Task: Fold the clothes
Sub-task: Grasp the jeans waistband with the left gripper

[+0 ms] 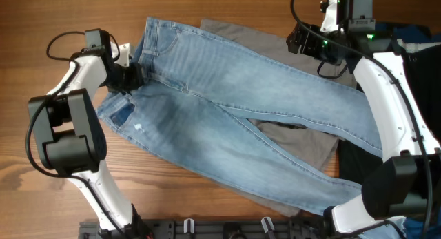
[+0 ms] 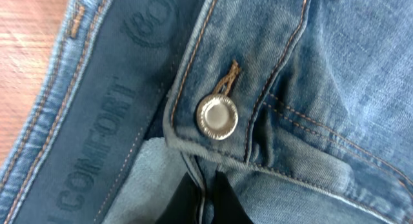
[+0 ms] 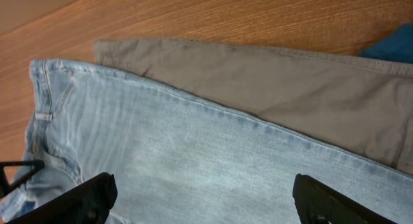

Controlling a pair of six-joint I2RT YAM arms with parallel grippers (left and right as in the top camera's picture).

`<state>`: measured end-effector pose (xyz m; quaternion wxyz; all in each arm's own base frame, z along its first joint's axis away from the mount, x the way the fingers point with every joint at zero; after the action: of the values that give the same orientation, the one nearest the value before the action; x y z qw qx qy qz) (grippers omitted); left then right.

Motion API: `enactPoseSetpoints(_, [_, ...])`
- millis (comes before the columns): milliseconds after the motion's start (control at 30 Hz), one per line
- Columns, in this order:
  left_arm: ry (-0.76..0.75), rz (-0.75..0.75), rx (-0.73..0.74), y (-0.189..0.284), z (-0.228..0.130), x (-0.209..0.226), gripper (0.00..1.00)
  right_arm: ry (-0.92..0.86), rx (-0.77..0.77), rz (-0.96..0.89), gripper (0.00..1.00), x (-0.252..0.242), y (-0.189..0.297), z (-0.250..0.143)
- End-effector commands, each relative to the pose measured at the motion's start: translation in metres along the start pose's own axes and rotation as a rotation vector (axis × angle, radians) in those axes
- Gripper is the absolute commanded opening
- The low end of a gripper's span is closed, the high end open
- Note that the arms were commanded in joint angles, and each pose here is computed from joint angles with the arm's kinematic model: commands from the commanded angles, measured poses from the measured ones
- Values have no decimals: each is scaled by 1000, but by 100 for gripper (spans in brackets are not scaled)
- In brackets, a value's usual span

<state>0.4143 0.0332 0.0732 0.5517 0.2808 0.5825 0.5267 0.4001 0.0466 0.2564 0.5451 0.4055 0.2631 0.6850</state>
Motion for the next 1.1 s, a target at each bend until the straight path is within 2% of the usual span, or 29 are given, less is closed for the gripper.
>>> enactPoseSetpoints(0, [64, -42, 98, 12, -15, 6, 4, 3, 0, 3, 92, 2, -4, 2])
enactPoseSetpoints(33, [72, -43, 78, 21, -12, 8, 4, 3, 0, 3, 92, 2, -4, 2])
enactPoseSetpoints(67, [80, -46, 39, 32, -6, 13, 21, 3, 0, 3, 92, 2, -4, 2])
enactPoseSetpoints(100, [84, -48, -10, 40, 1, 19, 40, 3, 1, 3, 93, 2, -4, 2])
enactPoseSetpoints(133, [78, -49, -45, 42, 7, 24, 70, 3, 1, 3, 92, 2, -4, 1])
enactPoseSetpoints(167, [59, -49, -66, 41, 10, 27, 88, 3, 2, 3, 93, 2, -4, 1])
enactPoseSetpoints(200, [50, -49, -83, 39, 14, 30, 98, 2, 7, 3, 93, 2, -4, 1])
enactPoseSetpoints(267, [26, -49, -92, 28, 18, 33, 100, 0, 13, 2, 93, 1, -4, 0])
enactPoseSetpoints(433, [44, -44, 19, -14, 4, 48, 100, -5, 23, 1, 93, 1, -4, -2])
enactPoseSetpoints(500, [63, -128, 92, -22, -7, 40, 98, -7, 23, 1, 93, 1, -4, -2])
enactPoseSetpoints(567, [37, -163, 144, -24, -16, 26, 84, -13, 22, 1, 93, 1, -4, -2])
enactPoseSetpoints(600, [7, -167, 169, -26, -21, 19, 82, -14, 22, 1, 92, 1, -4, -2])
enactPoseSetpoints(700, [-99, -135, 233, -33, -34, -1, 59, -33, 23, 4, 92, 2, -4, -2])
enactPoseSetpoints(733, [-114, -109, 244, -35, -37, -5, 47, -41, 24, 5, 92, 2, -4, -2])
enactPoseSetpoints(767, [-121, -100, 251, -36, -38, -7, 32, -43, 24, 9, 93, 2, -4, -2])
enactPoseSetpoints(800, [-118, -81, 270, -35, -41, -6, 4, -55, 24, 8, 92, 2, -4, -2])
enactPoseSetpoints(900, [-2, 52, 339, 2, -40, 7, 4, -46, 13, -4, 91, 1, -4, 0])
enactPoseSetpoints(967, [84, 117, 327, 42, -32, 18, 4, 63, -15, -38, 77, -3, -9, 5])
enactPoseSetpoints(1000, [109, 114, 300, 59, -28, 22, 4, 112, -20, -90, 74, -10, -16, 6])
enactPoseSetpoints(1067, [116, 71, 202, 86, -19, 21, 4, 139, -20, -262, 81, -33, -43, 10])
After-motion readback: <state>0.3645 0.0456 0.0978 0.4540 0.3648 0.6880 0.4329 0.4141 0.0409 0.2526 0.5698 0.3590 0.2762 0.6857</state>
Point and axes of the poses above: each gripper's point midway between its finger pads, its own y axis back along the fingers, its own x axis along the line the jaws close on, z = x × y, the point moved 8 cm from there along y, back along the fingers, and after that the axes turned 10 degrees about y, right-handed, at the moved point
